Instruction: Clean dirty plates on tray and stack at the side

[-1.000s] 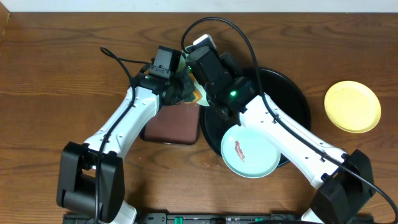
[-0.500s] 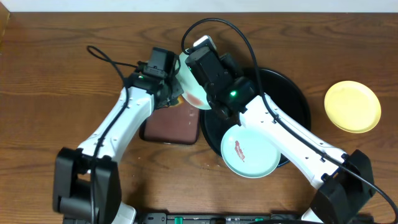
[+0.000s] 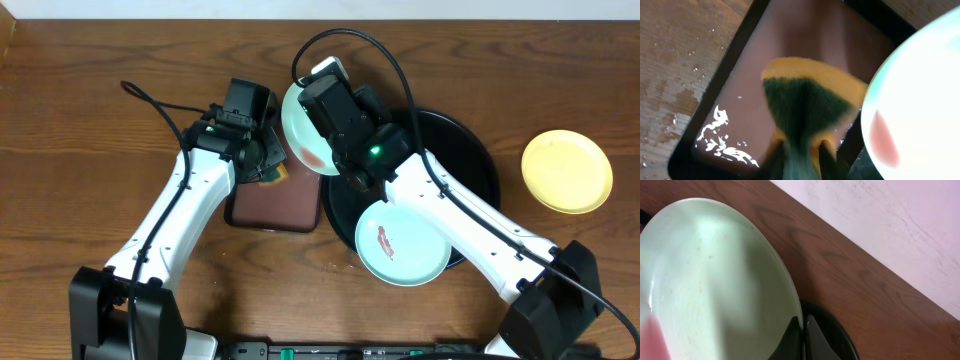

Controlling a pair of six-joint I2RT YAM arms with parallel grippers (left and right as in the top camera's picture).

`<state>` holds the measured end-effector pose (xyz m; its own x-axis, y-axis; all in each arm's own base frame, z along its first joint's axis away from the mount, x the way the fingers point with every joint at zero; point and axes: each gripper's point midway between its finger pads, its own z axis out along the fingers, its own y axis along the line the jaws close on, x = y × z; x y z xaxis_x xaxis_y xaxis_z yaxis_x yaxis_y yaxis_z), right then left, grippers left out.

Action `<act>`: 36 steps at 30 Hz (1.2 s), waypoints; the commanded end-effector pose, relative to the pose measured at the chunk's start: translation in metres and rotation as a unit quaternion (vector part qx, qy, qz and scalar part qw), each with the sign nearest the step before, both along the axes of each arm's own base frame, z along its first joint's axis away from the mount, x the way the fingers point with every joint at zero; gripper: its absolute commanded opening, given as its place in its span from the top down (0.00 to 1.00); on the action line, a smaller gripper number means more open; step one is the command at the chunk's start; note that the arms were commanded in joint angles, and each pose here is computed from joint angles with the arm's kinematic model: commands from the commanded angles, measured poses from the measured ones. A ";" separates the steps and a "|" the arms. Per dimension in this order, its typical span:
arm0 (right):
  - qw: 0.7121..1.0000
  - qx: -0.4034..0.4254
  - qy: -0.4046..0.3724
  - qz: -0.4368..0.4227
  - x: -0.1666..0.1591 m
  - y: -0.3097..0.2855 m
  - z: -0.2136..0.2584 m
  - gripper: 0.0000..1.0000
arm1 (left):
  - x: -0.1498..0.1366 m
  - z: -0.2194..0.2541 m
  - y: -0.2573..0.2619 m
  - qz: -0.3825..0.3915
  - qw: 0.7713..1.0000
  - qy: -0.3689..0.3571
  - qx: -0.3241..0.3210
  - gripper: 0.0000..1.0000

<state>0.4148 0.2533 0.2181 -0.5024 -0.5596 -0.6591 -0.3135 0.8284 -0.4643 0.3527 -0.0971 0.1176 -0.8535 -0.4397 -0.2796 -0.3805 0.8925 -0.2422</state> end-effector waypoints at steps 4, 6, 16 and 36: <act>0.999 -0.029 -0.005 0.022 0.003 0.001 0.003 0.99 | -0.008 0.029 0.003 -0.031 0.999 -0.021 0.002 0.32; 0.997 -0.048 0.001 0.054 0.001 0.007 0.002 0.99 | -0.010 0.046 0.007 -0.028 0.999 -0.041 -0.001 0.25; 0.974 -0.192 -0.068 0.095 -0.018 0.030 0.029 0.99 | -0.049 0.125 0.059 0.037 0.990 -0.136 -0.012 0.22; 0.963 -0.196 -0.167 0.073 -0.053 0.072 0.071 0.99 | -0.094 0.152 0.108 0.119 0.979 -0.164 -0.002 0.21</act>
<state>0.3629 0.3274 0.2839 -0.1882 -0.8425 -0.5047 -0.2214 0.5371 -0.8140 0.2597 0.0082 0.2632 -0.5988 -0.6237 -0.5024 -0.4844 0.7816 -0.3929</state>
